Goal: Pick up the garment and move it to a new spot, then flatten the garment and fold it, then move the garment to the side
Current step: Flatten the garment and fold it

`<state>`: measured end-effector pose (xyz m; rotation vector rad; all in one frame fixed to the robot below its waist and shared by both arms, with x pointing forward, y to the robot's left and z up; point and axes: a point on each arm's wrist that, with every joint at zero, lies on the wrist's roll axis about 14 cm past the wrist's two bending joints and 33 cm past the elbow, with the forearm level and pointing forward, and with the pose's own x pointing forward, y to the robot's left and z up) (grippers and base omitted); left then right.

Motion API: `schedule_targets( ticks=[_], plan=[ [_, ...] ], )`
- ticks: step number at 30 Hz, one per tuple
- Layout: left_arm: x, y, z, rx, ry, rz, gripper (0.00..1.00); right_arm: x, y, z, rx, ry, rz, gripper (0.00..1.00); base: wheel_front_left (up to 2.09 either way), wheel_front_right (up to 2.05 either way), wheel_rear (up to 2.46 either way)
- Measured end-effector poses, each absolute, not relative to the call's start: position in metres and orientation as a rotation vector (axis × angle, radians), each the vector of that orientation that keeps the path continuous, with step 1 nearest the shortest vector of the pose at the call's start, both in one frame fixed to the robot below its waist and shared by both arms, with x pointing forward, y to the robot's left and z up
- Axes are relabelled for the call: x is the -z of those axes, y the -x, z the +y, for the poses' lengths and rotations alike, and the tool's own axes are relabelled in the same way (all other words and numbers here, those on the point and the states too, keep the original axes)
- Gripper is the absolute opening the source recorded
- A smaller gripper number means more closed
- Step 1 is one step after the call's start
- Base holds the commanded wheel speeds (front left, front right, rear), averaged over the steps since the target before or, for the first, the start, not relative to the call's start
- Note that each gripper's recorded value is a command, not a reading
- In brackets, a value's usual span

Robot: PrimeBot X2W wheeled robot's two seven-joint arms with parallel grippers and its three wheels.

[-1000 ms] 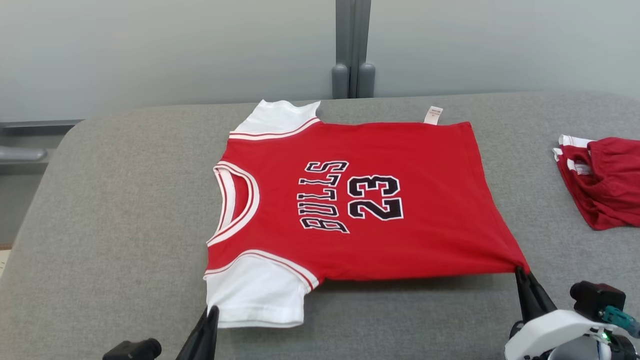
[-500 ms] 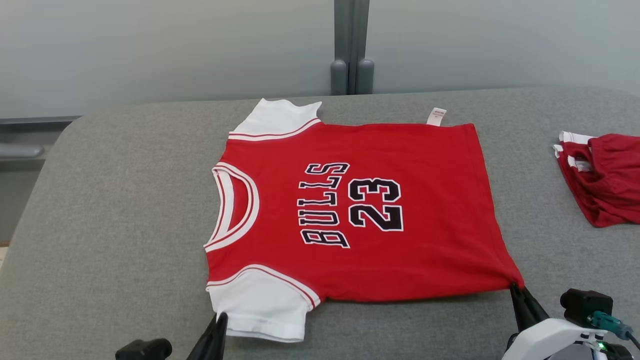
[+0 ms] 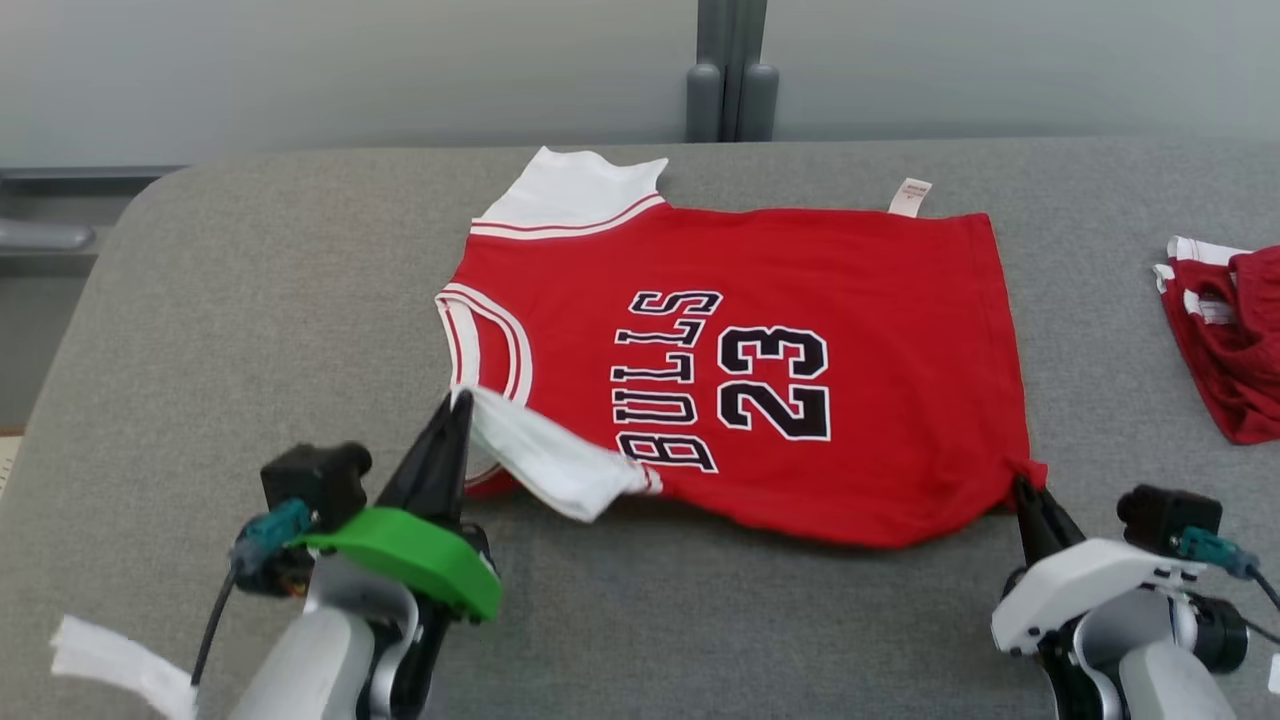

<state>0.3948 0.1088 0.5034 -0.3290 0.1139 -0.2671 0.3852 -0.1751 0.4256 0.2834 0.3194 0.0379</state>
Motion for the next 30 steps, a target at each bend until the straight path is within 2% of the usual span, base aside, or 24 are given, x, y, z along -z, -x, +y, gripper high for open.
schedule_targets(
  ticks=[3, 10, 17, 23, 25, 26, 27, 28, 29, 30],
  plan=[
    [-0.507, -0.421, 0.107, 0.276, 0.292, 0.097, 0.0, -0.429, -0.404, -0.174, -0.043, -0.269, 0.316, 0.0, 0.0, 0.0, 0.0],
    [-0.488, -0.471, 0.095, 0.323, 0.174, 0.187, 0.0, -0.43, -0.441, -0.172, -0.061, -0.193, 0.353, 0.0, 0.0, 0.0, 0.0],
    [-0.455, -0.491, 0.091, 0.344, 0.118, 0.361, 0.0, -0.42, -0.455, -0.173, -0.073, -0.12, 0.461, 0.0, 0.0, 0.0, 0.0],
    [-0.452, -0.503, 0.094, 0.351, 0.084, 0.417, 0.0, -0.429, -0.466, -0.17, -0.088, -0.087, 0.486, 0.0, 0.0, 0.0, 0.0],
    [-0.453, -0.507, 0.096, 0.351, 0.075, 0.424, 0.0, -0.429, -0.468, -0.169, -0.092, -0.084, 0.502, 0.33, 0.0, 0.0, 0.0],
    [-0.454, -0.508, 0.095, 0.352, 0.079, 0.423, 0.0, -0.429, -0.469, -0.169, -0.092, -0.082, 0.507, 0.42, 0.0, 0.0, 0.0],
    [-0.455, -0.511, 0.095, 0.352, 0.082, 0.423, 0.0, -0.429, -0.469, -0.17, -0.092, -0.08, 0.513, 0.47, 0.0, 0.0, 0.0],
    [-0.456, -0.512, 0.094, 0.355, 0.079, 0.424, 0.0, -0.429, -0.47, -0.171, -0.09, -0.081, 0.514, 0.76, 0.0, 0.0, 0.0],
    [-0.456, -0.514, 0.093, 0.356, 0.076, 0.425, 0.0, -0.428, -0.471, -0.171, -0.089, -0.081, 0.523, 1.0, 0.0, 0.0, 0.0],
    [-0.456, -0.515, 0.093, 0.354, 0.076, 0.429, 0.0, -0.427, -0.47, -0.172, -0.086, -0.082, 0.533, 1.0, 0.0, 0.0, 0.0]
  ],
)
